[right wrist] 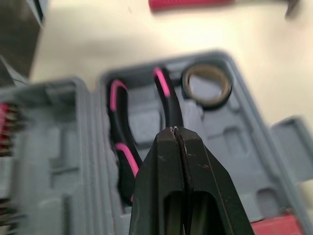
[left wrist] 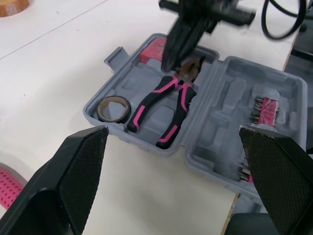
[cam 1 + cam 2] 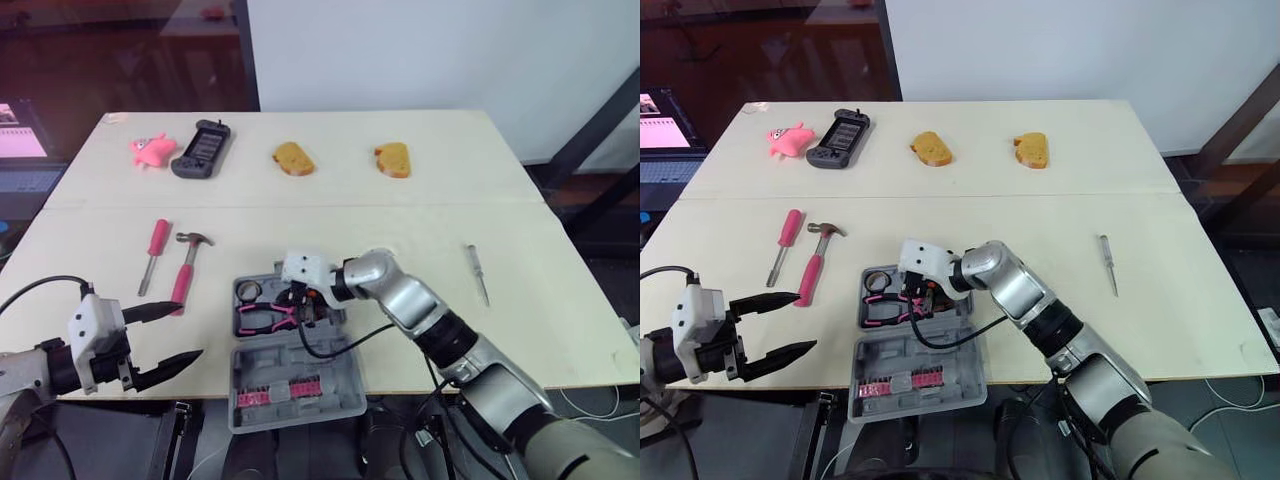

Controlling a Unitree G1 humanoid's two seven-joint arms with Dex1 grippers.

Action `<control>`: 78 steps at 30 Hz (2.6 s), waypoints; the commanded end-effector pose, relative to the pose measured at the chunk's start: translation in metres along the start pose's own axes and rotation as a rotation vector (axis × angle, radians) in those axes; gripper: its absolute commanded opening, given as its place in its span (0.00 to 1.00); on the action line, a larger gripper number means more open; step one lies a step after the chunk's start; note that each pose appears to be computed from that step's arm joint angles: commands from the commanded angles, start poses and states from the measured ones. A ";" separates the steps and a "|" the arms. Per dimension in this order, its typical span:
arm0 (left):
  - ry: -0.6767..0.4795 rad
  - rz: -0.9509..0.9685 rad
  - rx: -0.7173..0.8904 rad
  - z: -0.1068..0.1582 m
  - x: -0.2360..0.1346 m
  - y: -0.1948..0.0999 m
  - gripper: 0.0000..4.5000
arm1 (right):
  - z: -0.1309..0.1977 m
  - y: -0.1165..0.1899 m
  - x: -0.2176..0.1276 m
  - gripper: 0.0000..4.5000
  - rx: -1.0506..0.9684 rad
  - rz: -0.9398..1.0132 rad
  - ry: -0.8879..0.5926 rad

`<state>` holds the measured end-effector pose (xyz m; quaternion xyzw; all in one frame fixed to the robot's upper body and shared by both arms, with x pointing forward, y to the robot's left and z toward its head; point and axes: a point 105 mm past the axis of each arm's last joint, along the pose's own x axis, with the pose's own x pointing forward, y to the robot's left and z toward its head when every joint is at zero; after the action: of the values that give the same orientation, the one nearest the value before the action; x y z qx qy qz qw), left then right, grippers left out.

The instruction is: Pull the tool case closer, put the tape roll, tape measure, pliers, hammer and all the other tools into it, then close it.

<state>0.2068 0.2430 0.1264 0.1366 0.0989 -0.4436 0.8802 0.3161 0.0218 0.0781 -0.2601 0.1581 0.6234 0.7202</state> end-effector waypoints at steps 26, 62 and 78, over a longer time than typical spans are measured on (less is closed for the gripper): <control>0.130 0.031 0.030 -0.018 0.003 0.004 1.00 | -0.040 0.003 0.010 0.01 0.003 0.000 0.019; 0.246 -0.216 0.144 -0.072 0.065 0.018 0.00 | -0.098 0.018 -0.094 0.00 -0.181 0.035 0.232; 0.132 -0.261 0.082 -0.068 0.112 -0.005 0.00 | -0.090 0.029 -0.068 0.00 -0.142 0.051 0.153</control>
<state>0.2595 0.1945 0.0205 0.1918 0.1837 -0.5347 0.8022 0.2895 -0.0936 0.0352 -0.3604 0.1906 0.6188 0.6715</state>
